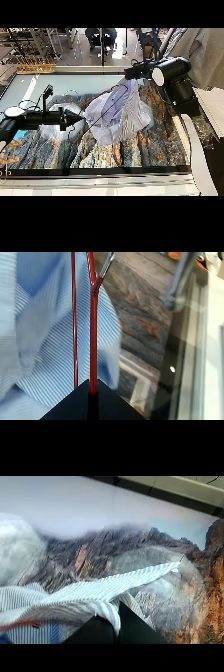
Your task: Fold the clothes and pants, and hang the long-sleeved shirts on hangers.
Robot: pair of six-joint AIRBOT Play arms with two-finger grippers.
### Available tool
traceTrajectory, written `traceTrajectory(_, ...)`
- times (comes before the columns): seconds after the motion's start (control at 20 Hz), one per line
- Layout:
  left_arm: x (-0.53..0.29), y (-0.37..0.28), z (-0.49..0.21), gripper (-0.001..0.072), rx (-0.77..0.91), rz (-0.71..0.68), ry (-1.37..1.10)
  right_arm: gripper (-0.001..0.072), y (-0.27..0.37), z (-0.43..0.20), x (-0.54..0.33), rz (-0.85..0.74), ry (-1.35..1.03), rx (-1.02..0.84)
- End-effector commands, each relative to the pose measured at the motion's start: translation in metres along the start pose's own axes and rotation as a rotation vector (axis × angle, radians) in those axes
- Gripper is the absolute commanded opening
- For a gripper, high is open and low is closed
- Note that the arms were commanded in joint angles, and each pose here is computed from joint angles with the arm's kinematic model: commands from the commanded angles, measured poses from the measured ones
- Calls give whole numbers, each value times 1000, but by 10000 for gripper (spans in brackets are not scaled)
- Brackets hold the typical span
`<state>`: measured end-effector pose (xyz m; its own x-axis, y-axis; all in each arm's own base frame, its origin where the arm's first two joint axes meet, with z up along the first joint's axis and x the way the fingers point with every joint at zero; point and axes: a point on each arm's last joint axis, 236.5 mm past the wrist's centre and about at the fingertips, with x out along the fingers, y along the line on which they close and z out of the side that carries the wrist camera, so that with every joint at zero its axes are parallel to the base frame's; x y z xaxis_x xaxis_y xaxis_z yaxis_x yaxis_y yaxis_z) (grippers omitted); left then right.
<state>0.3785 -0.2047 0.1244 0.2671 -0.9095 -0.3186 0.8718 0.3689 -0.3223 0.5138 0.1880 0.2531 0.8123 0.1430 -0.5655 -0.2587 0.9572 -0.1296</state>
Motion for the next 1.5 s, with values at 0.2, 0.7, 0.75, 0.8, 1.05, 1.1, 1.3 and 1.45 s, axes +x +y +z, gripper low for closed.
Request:
traceTrajectory(0.2,21,-4,5,17,2,-26,-35,26,46,-24,-21,56,100,-92)
traceTrajectory(0.7,8,57,44,12,-157,329,-163,26,10,-10,-73,-33,58,-82)
traceTrajectory(0.75,-3,60,61,12,-125,401,-207,26,6,-7,-80,-43,50,-75)
traceTrajectory(0.8,-14,59,78,12,-94,455,-249,26,3,-8,-83,-49,50,-59)
traceTrajectory(1.05,-27,13,123,12,2,475,-339,27,18,-18,-82,-14,86,-50)
traceTrajectory(1.1,-21,12,120,11,13,490,-324,27,25,-19,-84,2,90,-56)
traceTrajectory(1.3,17,4,104,11,101,510,-229,27,60,-29,-93,65,122,-101)
traceTrajectory(1.45,39,5,92,12,94,492,-199,27,102,-44,-107,175,162,-151)
